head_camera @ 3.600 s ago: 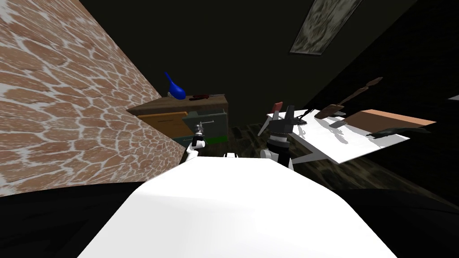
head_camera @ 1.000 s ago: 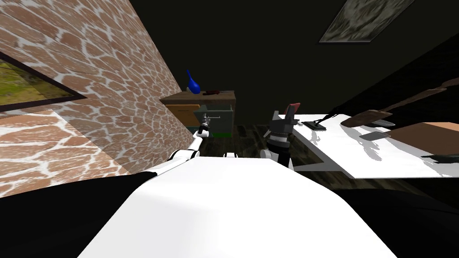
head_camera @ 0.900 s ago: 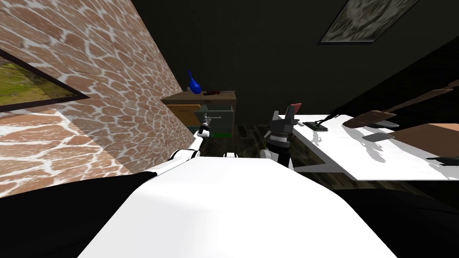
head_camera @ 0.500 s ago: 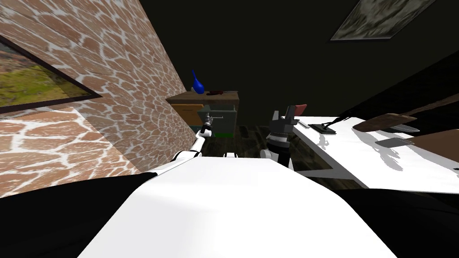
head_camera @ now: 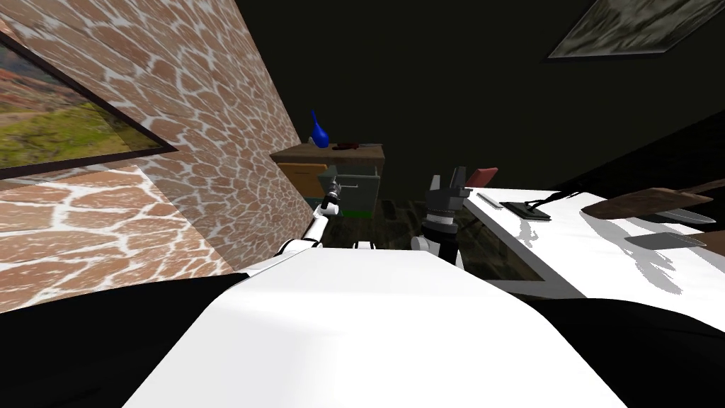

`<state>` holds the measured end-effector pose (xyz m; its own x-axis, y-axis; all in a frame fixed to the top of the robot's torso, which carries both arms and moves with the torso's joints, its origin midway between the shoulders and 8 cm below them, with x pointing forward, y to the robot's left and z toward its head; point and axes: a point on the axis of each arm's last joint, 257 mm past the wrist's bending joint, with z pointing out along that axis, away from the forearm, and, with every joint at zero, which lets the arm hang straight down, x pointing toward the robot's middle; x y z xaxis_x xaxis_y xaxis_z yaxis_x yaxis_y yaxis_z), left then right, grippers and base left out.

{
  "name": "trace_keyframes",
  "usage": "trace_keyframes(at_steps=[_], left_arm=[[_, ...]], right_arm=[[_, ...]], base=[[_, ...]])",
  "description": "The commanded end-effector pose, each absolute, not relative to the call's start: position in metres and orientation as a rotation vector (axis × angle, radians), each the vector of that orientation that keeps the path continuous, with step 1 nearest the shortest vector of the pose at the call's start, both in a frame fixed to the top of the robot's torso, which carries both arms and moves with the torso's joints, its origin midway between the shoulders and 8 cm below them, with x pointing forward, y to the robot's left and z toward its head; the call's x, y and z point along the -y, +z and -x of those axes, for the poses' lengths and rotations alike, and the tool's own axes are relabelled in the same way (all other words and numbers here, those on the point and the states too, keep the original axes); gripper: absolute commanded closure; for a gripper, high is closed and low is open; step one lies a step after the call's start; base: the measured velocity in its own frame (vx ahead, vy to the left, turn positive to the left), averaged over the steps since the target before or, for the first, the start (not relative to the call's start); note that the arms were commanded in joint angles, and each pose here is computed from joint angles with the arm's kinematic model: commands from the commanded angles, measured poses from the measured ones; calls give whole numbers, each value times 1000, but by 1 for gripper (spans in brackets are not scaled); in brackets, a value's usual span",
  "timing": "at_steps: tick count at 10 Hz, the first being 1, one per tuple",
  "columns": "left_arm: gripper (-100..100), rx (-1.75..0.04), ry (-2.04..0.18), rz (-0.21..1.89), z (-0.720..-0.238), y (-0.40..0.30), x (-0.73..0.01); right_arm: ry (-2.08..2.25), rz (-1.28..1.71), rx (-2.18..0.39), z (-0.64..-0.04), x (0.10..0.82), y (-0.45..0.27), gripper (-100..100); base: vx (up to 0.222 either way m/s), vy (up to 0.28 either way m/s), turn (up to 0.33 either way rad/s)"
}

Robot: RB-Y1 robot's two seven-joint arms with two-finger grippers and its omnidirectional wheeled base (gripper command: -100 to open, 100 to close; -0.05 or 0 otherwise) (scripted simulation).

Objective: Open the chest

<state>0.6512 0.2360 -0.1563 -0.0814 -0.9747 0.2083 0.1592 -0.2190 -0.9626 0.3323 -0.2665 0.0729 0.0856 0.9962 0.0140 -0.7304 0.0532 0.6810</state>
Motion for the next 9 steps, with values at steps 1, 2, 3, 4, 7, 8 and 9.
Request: trace_keyframes(at_steps=[1,2,3,4,7,8,9], left_arm=[[-100,-1031,-1511,1193,-649,-146,-214],[-100,-1047,-1528,1187,-648,-140,-195],[-100,-1045,-1531,1183,-647,-138,-195],[-100,-1048,-1525,1192,-647,-144,-198],[0,-1051,-1522,1194,-647,-145,-198],[0,-1052,-1521,1195,-647,-146,-198],[0,-1053,-1521,1196,-647,-146,-198]], right_arm=[[1415,-614,-544,-332,267,73,0],[1415,-614,-544,-332,267,73,0],[1415,-614,-544,-332,267,73,0],[1415,-614,-544,-332,267,73,0],[1415,-614,-544,-332,267,73,0],[1415,-614,-544,-332,267,73,0],[1415,-614,-544,-332,267,73,0]], base=[[19,19,84],[18,36,147],[26,28,58],[15,9,0],[0,0,0],[0,0,0],[0,0,0]])
